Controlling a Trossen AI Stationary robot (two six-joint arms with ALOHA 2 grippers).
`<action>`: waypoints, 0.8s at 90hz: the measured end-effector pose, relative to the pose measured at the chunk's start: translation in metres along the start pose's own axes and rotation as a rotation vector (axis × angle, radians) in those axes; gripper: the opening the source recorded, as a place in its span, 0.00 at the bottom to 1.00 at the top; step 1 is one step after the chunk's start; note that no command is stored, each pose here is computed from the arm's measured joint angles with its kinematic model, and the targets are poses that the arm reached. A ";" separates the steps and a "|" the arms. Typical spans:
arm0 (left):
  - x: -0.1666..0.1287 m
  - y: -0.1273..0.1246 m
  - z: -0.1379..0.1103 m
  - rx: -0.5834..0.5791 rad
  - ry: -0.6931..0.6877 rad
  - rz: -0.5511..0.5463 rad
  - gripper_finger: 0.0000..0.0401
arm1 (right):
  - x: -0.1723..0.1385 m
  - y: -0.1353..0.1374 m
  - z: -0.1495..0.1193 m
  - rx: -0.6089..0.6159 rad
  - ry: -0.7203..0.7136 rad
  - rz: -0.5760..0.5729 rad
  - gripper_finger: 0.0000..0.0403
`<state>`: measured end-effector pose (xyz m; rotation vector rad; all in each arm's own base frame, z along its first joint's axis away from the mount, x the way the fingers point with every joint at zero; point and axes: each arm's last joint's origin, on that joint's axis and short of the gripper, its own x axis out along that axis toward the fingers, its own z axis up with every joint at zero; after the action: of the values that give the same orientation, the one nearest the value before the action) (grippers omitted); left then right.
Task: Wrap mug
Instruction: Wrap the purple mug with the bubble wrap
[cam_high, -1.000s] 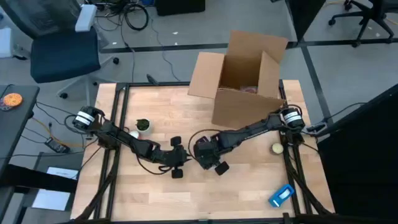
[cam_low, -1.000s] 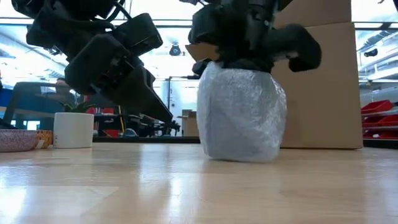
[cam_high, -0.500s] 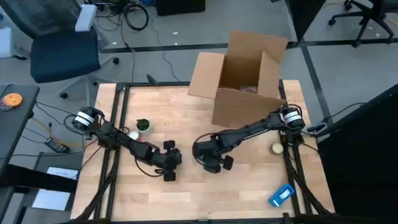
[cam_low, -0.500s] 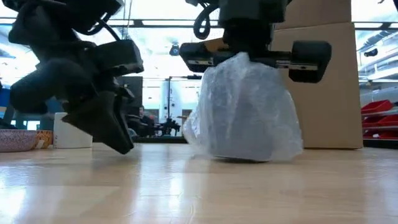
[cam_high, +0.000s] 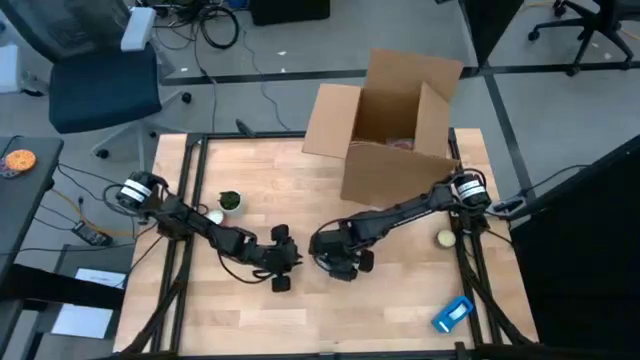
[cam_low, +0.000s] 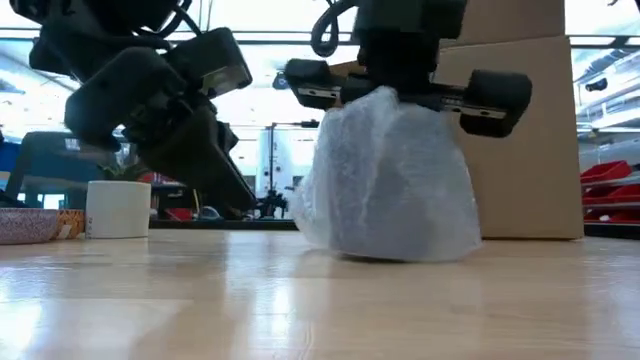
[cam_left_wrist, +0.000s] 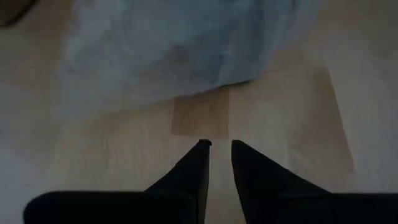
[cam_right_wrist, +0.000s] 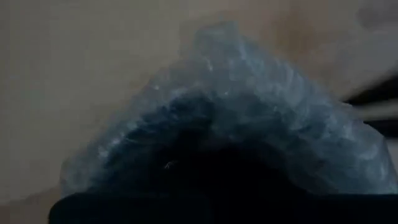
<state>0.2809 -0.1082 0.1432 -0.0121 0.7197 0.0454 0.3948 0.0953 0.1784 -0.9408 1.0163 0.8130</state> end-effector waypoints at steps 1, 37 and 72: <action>0.000 0.000 0.000 0.009 0.003 0.002 0.13 | 0.000 0.000 0.000 0.027 0.002 -0.001 0.00; -0.001 0.004 -0.011 0.353 0.110 0.031 0.13 | 0.000 0.000 -0.001 1.364 0.031 -0.096 0.00; -0.003 0.008 -0.020 0.505 0.222 0.045 0.13 | 0.000 -0.002 0.001 1.898 -0.029 -0.118 0.00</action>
<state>0.2655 -0.1010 0.1300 0.4885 0.9369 -0.0965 0.3971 0.0952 0.1795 0.6530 1.1500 -0.4082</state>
